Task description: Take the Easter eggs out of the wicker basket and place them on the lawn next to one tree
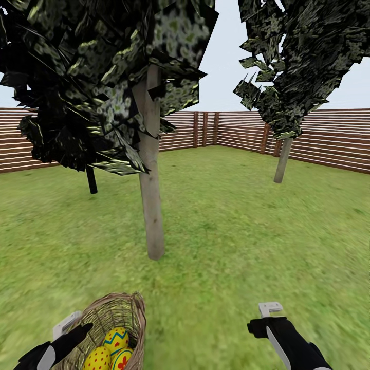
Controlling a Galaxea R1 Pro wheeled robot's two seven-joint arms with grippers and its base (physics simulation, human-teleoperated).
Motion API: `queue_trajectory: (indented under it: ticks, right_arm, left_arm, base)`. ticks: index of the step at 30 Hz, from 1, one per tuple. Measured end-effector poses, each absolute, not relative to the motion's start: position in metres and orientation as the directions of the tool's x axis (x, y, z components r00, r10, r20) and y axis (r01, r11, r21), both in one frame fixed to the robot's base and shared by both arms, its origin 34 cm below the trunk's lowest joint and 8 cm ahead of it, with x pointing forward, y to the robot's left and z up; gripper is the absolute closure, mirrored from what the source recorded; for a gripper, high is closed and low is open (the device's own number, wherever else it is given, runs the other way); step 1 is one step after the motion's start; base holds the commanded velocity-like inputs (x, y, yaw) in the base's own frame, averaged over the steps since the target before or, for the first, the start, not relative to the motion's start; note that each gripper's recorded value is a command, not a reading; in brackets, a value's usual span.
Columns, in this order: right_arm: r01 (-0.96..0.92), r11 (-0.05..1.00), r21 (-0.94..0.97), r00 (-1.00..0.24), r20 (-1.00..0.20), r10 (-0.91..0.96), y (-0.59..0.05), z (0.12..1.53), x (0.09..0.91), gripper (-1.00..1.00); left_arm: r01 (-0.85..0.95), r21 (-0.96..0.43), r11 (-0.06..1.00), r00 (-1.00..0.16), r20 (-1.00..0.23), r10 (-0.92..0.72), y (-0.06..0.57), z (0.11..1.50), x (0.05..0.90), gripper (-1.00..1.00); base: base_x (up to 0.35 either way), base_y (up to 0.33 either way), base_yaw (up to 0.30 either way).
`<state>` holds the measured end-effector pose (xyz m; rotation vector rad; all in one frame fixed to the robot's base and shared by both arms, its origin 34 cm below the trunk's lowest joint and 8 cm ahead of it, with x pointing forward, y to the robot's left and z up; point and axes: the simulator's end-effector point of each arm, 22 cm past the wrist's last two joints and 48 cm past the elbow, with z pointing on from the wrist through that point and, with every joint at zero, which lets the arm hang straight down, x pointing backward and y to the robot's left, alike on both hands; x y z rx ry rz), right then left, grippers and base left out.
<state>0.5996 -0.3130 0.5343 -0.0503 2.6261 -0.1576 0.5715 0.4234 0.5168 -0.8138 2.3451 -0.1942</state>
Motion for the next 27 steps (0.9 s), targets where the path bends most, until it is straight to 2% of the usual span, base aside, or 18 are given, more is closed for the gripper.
queue_trajectory:
  ticks: [10, 16, 27]
  right_arm:
    - [-0.006, 0.993, -0.121, -0.872, -0.485, -0.065, -0.313, 0.534, 0.600, -1.00]
    - [-0.005, 0.993, -0.121, -0.872, -0.486, -0.064, -0.313, 0.534, 0.600, -1.00]
    - [-0.004, 0.993, -0.121, -0.872, -0.485, -0.063, -0.314, 0.534, 0.599, -1.00]
  left_arm:
    - [-0.513, -0.314, 0.799, -0.599, -0.535, -0.595, 0.432, 0.519, 0.572, -1.00]
    - [-0.617, -0.167, 0.769, -0.599, -0.534, -0.597, 0.464, 0.511, 0.550, -1.00]
    - [-0.621, -0.162, 0.767, -0.602, -0.527, -0.599, 0.459, 0.508, 0.548, -1.00]
  base:
    - [0.000, 0.000, 0.000]
    - [0.000, 0.000, 0.000]
    - [0.000, 0.000, 0.000]
